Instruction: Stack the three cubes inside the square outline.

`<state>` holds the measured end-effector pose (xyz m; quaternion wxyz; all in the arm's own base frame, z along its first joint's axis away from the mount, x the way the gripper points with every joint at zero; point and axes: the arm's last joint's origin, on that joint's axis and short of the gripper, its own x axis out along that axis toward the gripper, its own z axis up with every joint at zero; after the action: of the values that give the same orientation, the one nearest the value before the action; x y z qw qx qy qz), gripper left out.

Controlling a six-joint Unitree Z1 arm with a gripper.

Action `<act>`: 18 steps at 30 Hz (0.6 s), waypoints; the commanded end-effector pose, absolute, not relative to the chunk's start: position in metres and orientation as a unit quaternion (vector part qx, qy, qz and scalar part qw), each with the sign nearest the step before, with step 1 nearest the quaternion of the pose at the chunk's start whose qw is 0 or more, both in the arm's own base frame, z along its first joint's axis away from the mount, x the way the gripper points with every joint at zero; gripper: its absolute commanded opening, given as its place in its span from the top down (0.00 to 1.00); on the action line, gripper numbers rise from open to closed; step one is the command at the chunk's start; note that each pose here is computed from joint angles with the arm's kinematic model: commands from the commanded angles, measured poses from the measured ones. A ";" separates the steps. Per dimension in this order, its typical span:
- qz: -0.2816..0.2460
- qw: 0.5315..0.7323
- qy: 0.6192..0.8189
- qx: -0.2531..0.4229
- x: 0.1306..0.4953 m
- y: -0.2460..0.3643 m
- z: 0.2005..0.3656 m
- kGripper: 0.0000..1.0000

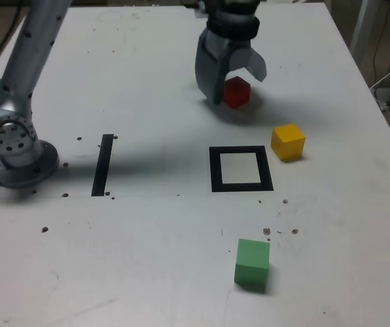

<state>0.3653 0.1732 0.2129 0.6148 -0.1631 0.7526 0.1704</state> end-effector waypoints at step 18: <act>0.180 0.629 0.738 -0.163 0.370 0.172 0.219 0.39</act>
<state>0.3696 0.1723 0.2153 0.6232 -0.1633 0.7435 0.1794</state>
